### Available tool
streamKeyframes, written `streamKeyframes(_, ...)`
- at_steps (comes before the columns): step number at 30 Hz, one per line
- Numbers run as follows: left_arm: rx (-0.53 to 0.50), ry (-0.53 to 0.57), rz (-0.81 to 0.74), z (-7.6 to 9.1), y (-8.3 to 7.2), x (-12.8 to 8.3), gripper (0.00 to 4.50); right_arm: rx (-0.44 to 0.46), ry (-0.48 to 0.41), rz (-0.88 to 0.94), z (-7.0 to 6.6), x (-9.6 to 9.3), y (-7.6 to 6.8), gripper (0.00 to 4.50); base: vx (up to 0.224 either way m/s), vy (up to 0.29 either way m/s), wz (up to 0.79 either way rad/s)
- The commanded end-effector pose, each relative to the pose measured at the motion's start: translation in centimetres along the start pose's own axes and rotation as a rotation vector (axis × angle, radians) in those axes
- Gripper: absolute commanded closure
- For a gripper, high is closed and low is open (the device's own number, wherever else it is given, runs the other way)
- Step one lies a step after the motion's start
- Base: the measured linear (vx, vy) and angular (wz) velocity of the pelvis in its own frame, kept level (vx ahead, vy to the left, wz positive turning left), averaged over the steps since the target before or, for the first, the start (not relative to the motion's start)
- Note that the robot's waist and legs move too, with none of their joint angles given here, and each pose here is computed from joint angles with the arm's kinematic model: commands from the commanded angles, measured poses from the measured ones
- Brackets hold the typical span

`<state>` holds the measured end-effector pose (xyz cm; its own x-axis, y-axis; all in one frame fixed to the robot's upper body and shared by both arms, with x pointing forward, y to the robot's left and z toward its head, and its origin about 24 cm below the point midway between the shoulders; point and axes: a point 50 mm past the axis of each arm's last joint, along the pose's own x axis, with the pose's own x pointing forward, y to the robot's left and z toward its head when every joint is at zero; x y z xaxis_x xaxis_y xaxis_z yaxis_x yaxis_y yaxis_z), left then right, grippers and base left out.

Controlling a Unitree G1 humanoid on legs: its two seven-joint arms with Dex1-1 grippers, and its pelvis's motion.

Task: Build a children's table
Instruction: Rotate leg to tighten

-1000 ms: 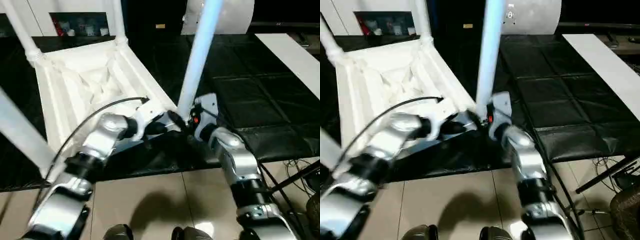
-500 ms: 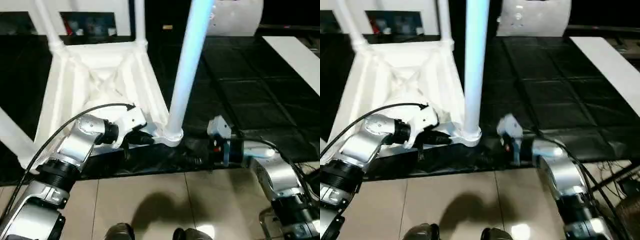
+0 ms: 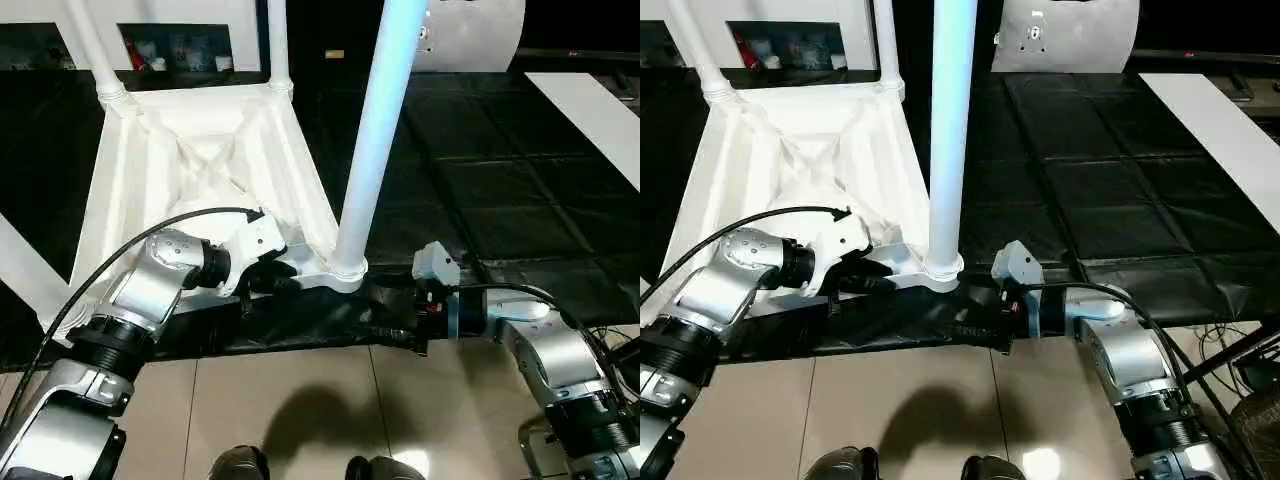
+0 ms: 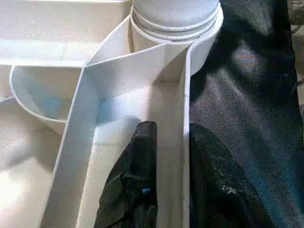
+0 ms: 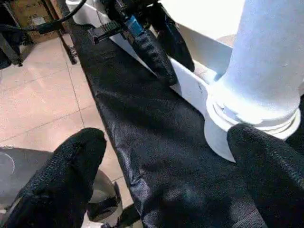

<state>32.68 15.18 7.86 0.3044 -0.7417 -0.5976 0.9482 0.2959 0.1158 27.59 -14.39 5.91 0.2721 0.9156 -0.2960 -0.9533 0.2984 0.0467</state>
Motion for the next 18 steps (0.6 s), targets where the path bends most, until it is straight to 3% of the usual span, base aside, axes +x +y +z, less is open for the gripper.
streamKeyframes(1, 0.011, 0.021, -0.011, 0.0, 0.0, 0.4, 3.49, -0.036, -0.002, 0.022, 0.5, 0.0, 0.3, 0.0, 0.0, 0.0, 0.0)
streamKeyframes(8, 0.005, 0.017, -0.041, 0.0, -0.2, 0.8, 4.19, -0.039, 0.0, 0.014, 0.5, 0.0, 0.3, 0.0, 0.0, 0.0, 0.0)
streamKeyframes(14, 0.033, -0.004, -0.057, 0.2, -0.3, 0.8, 4.41, -0.054, -0.012, -0.026, 0.8, -0.2, -0.3, 0.0, 0.0, 0.0, 0.0)
streamKeyframes(18, 0.105, -0.048, -0.134, 0.4, -1.0, 0.7, 4.41, -0.08, -0.04, -0.068, 1.7, -0.5, -1.5, 0.0, 0.0, 0.0, 0.0)
